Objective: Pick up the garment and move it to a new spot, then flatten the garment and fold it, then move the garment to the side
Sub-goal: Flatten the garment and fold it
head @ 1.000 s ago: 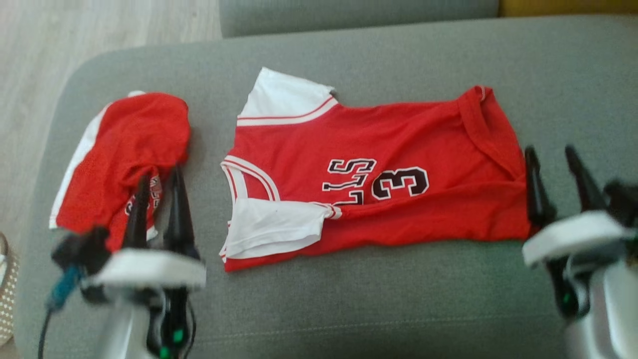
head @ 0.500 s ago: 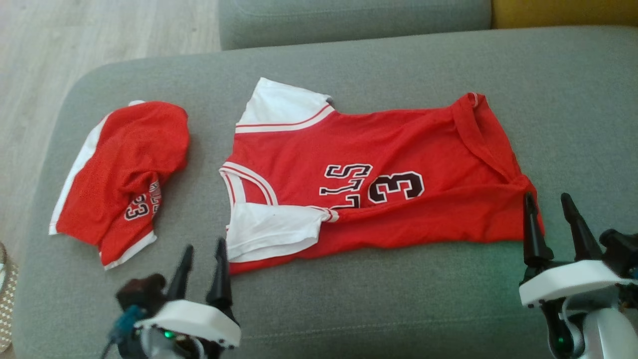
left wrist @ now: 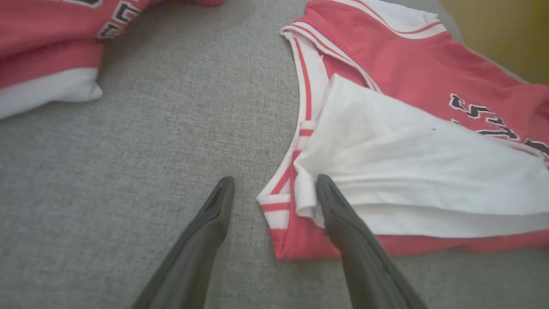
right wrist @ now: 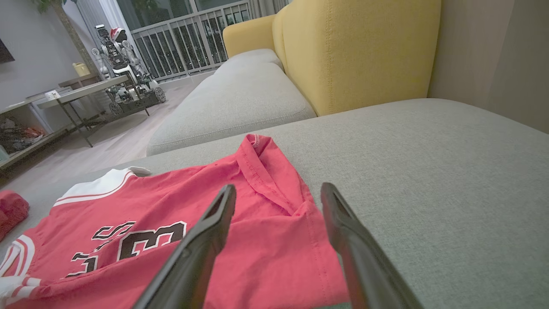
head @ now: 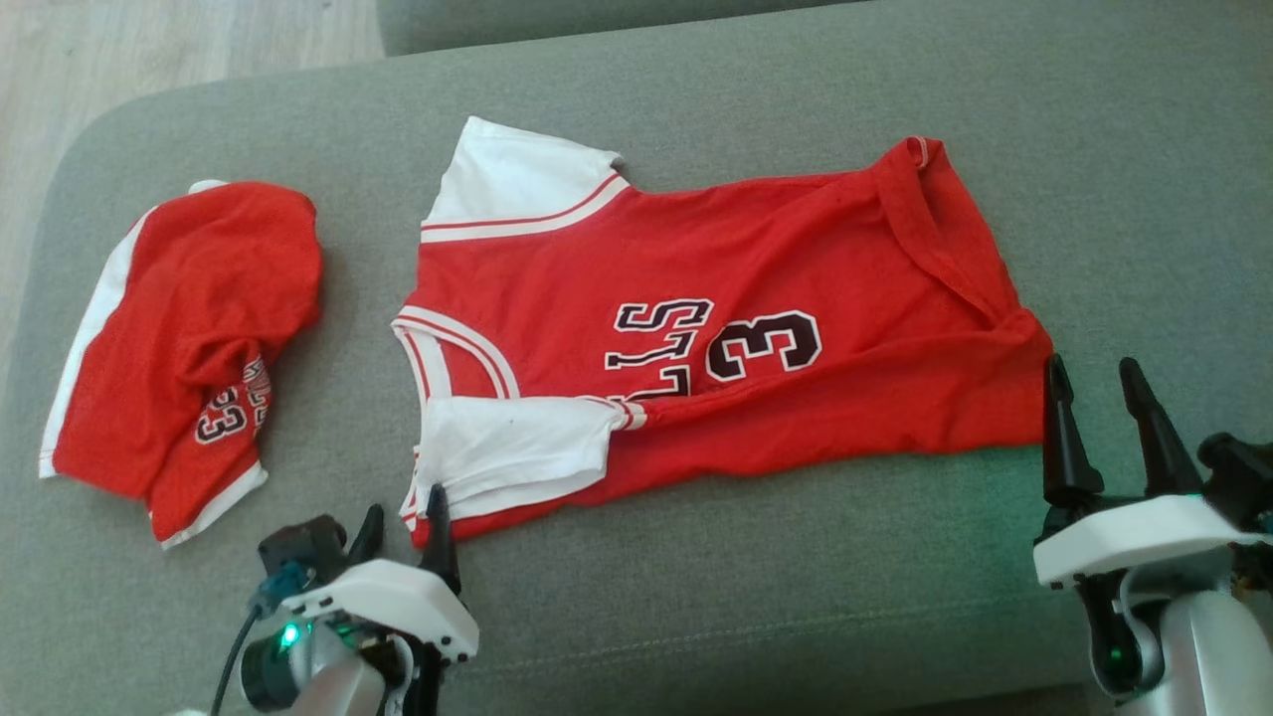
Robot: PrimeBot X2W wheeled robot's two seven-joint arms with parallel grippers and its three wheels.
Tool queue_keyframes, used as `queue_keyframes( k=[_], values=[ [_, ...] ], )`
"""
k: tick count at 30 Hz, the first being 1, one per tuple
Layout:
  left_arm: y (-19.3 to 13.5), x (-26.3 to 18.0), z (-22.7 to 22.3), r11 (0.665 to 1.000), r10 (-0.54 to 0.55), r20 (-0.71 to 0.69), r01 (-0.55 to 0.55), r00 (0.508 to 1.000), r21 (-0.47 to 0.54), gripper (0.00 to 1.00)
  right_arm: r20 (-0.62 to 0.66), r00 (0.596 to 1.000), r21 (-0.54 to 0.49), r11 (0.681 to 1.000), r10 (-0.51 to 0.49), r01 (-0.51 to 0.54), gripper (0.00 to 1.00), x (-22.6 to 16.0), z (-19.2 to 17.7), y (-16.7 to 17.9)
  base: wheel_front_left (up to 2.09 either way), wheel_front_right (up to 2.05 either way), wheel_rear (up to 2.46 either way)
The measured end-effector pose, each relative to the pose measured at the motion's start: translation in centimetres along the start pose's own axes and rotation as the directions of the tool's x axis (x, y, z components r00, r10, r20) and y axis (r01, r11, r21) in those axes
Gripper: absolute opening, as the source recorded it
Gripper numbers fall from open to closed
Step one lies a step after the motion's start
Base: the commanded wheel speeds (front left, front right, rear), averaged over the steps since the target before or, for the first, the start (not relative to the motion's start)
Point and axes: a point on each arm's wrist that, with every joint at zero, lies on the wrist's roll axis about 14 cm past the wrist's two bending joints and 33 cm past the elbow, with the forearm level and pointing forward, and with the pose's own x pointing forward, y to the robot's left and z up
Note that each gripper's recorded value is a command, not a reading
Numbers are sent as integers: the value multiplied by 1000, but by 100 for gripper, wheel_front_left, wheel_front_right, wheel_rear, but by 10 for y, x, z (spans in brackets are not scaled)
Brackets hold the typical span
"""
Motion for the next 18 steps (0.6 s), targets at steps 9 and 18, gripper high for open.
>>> queue_keyframes(
  k=[9,18],
  values=[
    [-11,14,-7,998,-53,-50,54,997,14,0,-9,1000,1,1000,-11,11,100,4,-3,-3,0,0,0],
    [-13,15,13,996,-62,12,61,998,68,0,-136,990,44,998,-46,53,100,9,-36,-11,0,0,0]
  ],
)
